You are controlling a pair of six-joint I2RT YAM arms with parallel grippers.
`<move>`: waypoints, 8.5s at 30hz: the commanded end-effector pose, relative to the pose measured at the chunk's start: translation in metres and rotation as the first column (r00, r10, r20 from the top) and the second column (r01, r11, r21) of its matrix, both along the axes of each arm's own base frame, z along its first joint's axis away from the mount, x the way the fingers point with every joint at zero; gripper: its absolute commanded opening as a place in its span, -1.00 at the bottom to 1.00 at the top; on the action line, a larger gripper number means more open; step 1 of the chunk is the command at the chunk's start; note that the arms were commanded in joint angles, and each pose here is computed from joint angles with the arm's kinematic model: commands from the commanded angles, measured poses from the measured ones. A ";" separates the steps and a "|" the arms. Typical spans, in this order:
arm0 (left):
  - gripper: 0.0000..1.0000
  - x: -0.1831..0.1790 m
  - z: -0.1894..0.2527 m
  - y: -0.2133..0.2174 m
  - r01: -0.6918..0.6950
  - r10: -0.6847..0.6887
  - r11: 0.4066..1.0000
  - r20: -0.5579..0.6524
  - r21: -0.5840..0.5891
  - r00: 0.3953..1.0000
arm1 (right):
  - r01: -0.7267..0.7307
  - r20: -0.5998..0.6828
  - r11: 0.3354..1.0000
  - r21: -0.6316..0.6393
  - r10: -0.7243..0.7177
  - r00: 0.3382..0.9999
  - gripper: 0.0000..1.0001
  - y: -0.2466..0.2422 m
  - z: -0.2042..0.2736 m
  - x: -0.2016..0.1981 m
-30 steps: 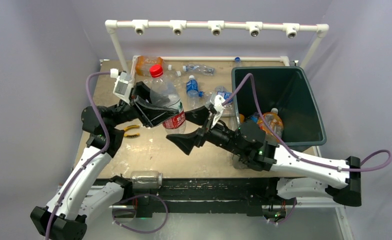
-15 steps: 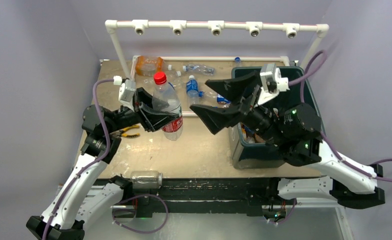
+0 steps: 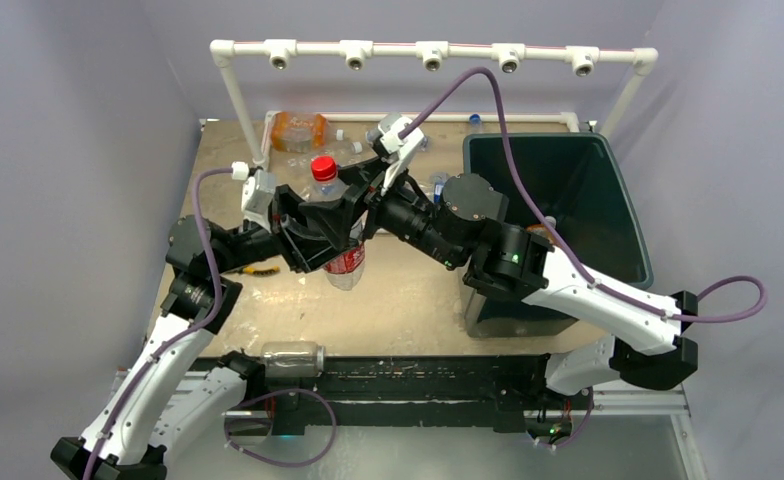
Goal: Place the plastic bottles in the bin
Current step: Place the plastic bottle in the trash bin, then pick up the plastic bottle at the center of the board, then place the plastic bottle in the trash bin.
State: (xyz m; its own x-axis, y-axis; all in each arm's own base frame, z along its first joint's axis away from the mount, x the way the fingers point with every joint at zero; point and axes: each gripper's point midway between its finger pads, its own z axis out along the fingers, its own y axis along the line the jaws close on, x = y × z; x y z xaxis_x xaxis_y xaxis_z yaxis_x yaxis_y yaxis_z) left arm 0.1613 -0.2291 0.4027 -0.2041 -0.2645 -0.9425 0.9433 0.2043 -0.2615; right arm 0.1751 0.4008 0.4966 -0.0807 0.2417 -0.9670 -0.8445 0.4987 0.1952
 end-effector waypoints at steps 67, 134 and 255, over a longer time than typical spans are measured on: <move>0.97 0.125 -0.002 0.072 -0.717 0.724 0.690 -0.051 0.100 0.688 | 0.785 -0.013 0.607 -0.124 -0.792 0.611 -0.13 -0.278 -0.052 0.086; 0.98 0.010 -0.240 0.144 -0.512 0.893 0.427 -0.437 0.745 0.109 | -0.098 0.151 0.994 0.049 0.090 0.984 0.87 -0.170 -0.034 -0.043; -0.37 0.049 -0.095 0.008 -0.290 0.252 0.945 0.228 0.150 0.941 | -0.034 -0.115 0.988 0.152 0.052 0.992 0.83 -0.162 -0.068 -0.057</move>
State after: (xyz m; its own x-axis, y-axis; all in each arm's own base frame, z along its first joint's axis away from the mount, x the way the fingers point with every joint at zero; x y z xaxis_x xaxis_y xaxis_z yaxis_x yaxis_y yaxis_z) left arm 0.2324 -0.2131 0.2852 -0.0641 -0.0577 -0.9963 0.8046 0.5876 -0.0858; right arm 0.1240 0.2421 0.4118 -0.2088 0.3522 -0.9123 -0.8186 0.4475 0.3601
